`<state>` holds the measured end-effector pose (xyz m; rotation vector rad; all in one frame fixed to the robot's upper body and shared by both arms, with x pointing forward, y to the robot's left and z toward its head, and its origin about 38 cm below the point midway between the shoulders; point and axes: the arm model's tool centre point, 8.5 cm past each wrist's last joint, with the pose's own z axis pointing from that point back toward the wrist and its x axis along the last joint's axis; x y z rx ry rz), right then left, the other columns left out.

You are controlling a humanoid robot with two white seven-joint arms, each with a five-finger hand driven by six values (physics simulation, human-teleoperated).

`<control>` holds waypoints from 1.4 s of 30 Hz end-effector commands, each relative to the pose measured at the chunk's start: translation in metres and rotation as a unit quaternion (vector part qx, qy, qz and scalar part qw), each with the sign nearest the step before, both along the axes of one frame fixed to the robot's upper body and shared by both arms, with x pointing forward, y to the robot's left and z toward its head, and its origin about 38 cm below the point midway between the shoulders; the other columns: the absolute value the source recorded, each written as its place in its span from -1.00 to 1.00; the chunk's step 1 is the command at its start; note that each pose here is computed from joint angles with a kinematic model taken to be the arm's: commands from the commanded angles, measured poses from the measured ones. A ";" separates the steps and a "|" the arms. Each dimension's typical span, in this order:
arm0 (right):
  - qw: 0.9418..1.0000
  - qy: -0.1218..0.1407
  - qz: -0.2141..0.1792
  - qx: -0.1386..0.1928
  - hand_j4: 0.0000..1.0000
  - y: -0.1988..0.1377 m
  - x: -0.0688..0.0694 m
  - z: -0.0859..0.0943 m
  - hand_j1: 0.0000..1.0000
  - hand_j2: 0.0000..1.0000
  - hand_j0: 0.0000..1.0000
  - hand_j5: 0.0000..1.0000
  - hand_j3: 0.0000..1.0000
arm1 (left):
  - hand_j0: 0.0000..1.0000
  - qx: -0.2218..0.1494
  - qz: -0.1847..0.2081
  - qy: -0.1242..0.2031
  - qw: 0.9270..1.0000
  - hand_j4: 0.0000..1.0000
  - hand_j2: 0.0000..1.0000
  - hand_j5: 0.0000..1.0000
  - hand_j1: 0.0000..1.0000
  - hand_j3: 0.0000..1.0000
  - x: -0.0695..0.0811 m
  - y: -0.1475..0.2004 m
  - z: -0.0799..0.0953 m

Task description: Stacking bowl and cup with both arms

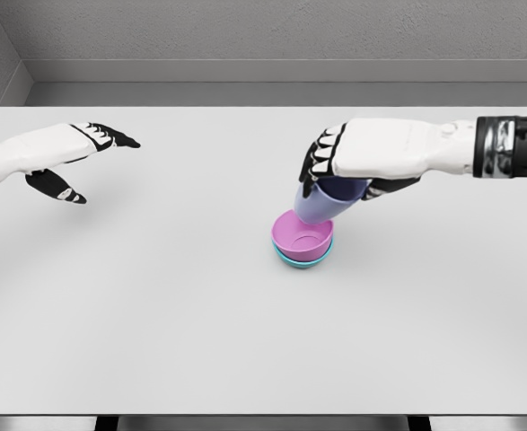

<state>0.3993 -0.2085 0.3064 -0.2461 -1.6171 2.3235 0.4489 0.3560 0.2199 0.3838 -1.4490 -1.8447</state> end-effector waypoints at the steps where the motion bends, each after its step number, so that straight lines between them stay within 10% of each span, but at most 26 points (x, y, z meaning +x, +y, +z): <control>1: 1.000 0.006 0.005 0.001 0.30 0.003 -0.001 -0.003 0.30 0.30 0.30 0.30 0.30 | 1.00 -0.003 0.001 0.000 1.000 1.00 1.00 1.00 1.00 1.00 0.000 0.000 0.001; 29: 0.999 0.032 0.009 -0.015 0.31 0.013 -0.003 -0.026 0.31 0.31 0.31 0.31 0.31 | 1.00 -0.008 0.011 -0.004 1.000 1.00 1.00 1.00 1.00 1.00 -0.002 0.008 0.002; 30: 0.999 0.032 0.009 -0.015 0.33 0.013 -0.003 -0.026 0.33 0.33 0.33 0.33 0.33 | 1.00 -0.008 0.011 -0.003 1.000 1.00 1.00 1.00 1.00 1.00 -0.003 0.008 0.002; 32: 0.999 0.035 0.004 -0.012 1.00 0.016 -0.001 -0.026 1.00 1.00 1.00 1.00 1.00 | 1.00 -0.008 0.011 -0.003 1.000 1.00 1.00 1.00 1.00 1.00 -0.003 0.008 0.002; 42: 0.999 0.037 0.002 -0.011 1.00 0.017 -0.001 -0.027 1.00 1.00 1.00 1.00 1.00 | 1.00 -0.011 0.016 -0.007 1.000 1.00 1.00 1.00 1.00 1.00 -0.002 0.011 0.005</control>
